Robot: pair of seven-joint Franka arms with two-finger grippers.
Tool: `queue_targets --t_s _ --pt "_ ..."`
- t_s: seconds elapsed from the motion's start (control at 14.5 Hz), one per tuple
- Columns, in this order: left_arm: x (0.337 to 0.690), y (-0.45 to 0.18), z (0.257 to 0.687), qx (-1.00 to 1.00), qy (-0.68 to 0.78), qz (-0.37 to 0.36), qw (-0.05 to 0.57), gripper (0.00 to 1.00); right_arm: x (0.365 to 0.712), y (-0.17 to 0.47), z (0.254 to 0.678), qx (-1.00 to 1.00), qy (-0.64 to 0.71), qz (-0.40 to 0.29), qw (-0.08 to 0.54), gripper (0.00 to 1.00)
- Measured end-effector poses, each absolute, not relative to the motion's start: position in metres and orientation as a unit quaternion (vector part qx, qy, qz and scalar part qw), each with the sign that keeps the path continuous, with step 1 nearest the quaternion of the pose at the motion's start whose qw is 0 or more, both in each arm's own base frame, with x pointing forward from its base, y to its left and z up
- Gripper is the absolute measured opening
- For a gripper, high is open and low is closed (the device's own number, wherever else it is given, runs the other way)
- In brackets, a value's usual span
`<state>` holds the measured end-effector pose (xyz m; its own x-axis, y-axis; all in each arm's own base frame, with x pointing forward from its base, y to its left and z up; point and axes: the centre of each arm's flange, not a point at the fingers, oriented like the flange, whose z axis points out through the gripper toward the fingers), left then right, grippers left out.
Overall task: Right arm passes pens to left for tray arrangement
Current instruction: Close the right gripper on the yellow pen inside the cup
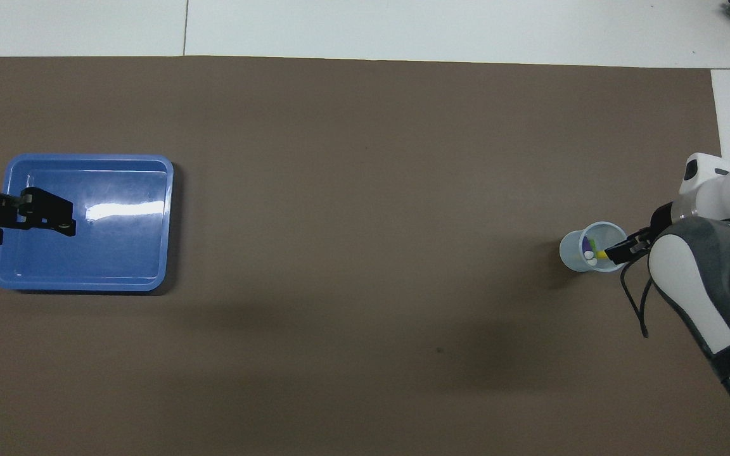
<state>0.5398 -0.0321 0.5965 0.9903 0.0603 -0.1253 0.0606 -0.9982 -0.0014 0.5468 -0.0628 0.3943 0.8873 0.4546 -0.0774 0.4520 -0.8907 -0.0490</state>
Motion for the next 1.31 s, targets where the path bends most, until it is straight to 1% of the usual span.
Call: queue_targets --t_s 0.07,0.34,0.48,0.55,0.62,0.69,1.17,1.24,1.31 --pt "0.5398 -0.0321 0.5965 0.998 0.03 -0.063 0.001 1.0 0.5465 -0.0627 0.3939 -0.971 -0.233 0.044 0.015 0.82" --pt "0.5395 -0.0321 0.5961 0.997 0.03 -0.064 0.001 1.0 0.5451 -0.062 0.3912 -0.971 -0.234 0.047 0.016 0.78" --pt "0.5393 -0.0321 0.5962 0.997 0.03 -0.065 0.001 1.0 0.5446 -0.0619 0.3904 -0.971 -0.235 0.048 0.017 0.79" --pt "0.5389 -0.0321 0.5961 0.997 0.03 -0.066 0.001 1.0 0.5443 -0.0618 0.3899 -0.971 -0.235 0.049 0.017 0.74" --pt "0.5385 -0.0321 0.5956 0.997 0.03 -0.067 0.001 1.0 0.5441 -0.0618 0.3895 -0.971 -0.235 0.049 0.017 0.61" --pt "0.5381 -0.0321 0.5953 0.997 0.03 -0.068 0.001 1.0 0.5439 -0.0618 0.3891 -0.971 -0.235 0.05 0.017 0.51" --pt "0.5364 -0.0304 0.5936 0.997 0.041 -0.071 0.0 1.0 0.5408 -0.0632 0.3873 -0.97 -0.233 0.061 0.022 0.5" --pt "0.5364 -0.0304 0.5937 0.997 0.043 -0.071 0.0 1.0 0.54 -0.0633 0.3869 -0.97 -0.233 0.064 0.023 0.44" --pt "0.5364 -0.0303 0.5936 0.996 0.044 -0.071 -0.001 1.0 0.54 -0.0636 0.3871 -0.97 -0.233 0.065 0.023 0.33"
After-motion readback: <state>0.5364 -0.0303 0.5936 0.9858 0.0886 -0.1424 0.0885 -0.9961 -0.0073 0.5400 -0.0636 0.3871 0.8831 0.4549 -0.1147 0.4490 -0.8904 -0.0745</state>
